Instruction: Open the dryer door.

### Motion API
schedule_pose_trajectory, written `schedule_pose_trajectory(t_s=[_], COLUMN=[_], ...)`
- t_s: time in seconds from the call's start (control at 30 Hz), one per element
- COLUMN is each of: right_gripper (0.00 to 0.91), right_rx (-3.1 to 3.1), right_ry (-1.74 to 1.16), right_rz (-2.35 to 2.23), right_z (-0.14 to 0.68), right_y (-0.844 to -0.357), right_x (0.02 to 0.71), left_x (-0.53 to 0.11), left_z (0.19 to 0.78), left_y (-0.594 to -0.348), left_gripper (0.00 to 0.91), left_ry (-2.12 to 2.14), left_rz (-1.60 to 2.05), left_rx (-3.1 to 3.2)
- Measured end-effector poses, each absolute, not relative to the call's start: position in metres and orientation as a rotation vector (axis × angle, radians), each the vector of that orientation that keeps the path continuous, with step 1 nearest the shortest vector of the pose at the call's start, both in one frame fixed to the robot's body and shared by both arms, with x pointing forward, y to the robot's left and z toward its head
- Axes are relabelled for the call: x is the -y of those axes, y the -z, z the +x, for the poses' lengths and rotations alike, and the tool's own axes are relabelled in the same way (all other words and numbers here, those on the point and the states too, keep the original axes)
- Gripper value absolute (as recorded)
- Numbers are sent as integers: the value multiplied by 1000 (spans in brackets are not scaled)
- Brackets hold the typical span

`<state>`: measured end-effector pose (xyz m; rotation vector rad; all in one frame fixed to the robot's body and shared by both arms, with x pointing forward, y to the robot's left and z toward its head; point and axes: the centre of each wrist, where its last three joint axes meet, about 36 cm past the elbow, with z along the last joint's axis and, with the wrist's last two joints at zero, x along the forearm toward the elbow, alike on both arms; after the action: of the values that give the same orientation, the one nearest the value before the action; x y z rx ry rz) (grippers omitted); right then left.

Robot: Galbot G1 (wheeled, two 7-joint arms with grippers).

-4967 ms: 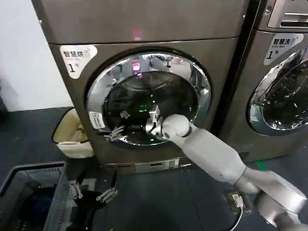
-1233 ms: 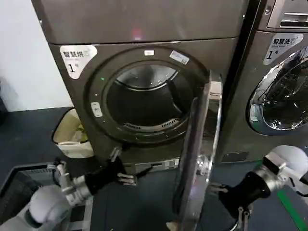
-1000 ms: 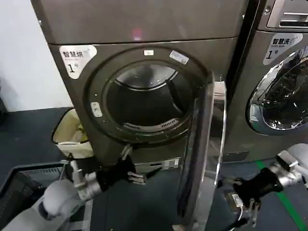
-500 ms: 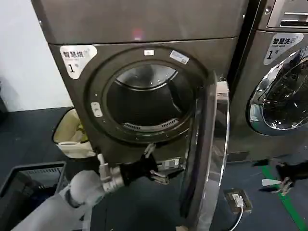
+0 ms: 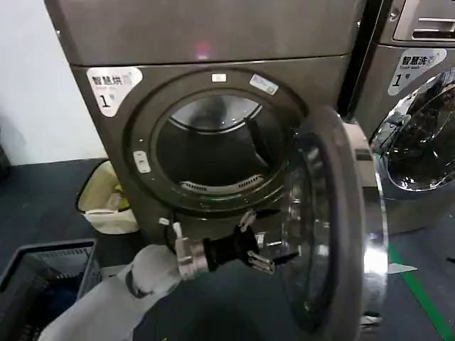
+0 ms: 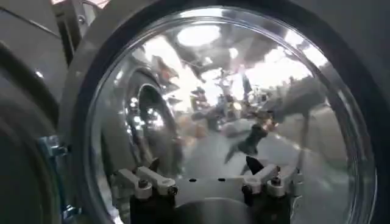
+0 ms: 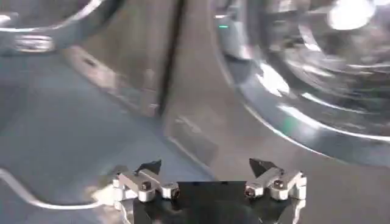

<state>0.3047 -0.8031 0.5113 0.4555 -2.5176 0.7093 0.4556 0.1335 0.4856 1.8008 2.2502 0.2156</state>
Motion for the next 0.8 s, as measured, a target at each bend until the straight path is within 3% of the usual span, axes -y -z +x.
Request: schedule_pose_trajectory(t_s=[0.43,0.8], right_gripper=[907,907], right_rx=[2443,2361], right_ry=[-714,-778], right_rz=[-207,-568], right_z=[164,41], right_y=[-501,-523], right_x=[815,797], left_x=[-79,-21], left_z=[463,476], left_y=[-483,-481], left_gripper=[907,907], left_ry=[-266,-318], left_rz=[1789,1717], left_rx=[-2178,-2097])
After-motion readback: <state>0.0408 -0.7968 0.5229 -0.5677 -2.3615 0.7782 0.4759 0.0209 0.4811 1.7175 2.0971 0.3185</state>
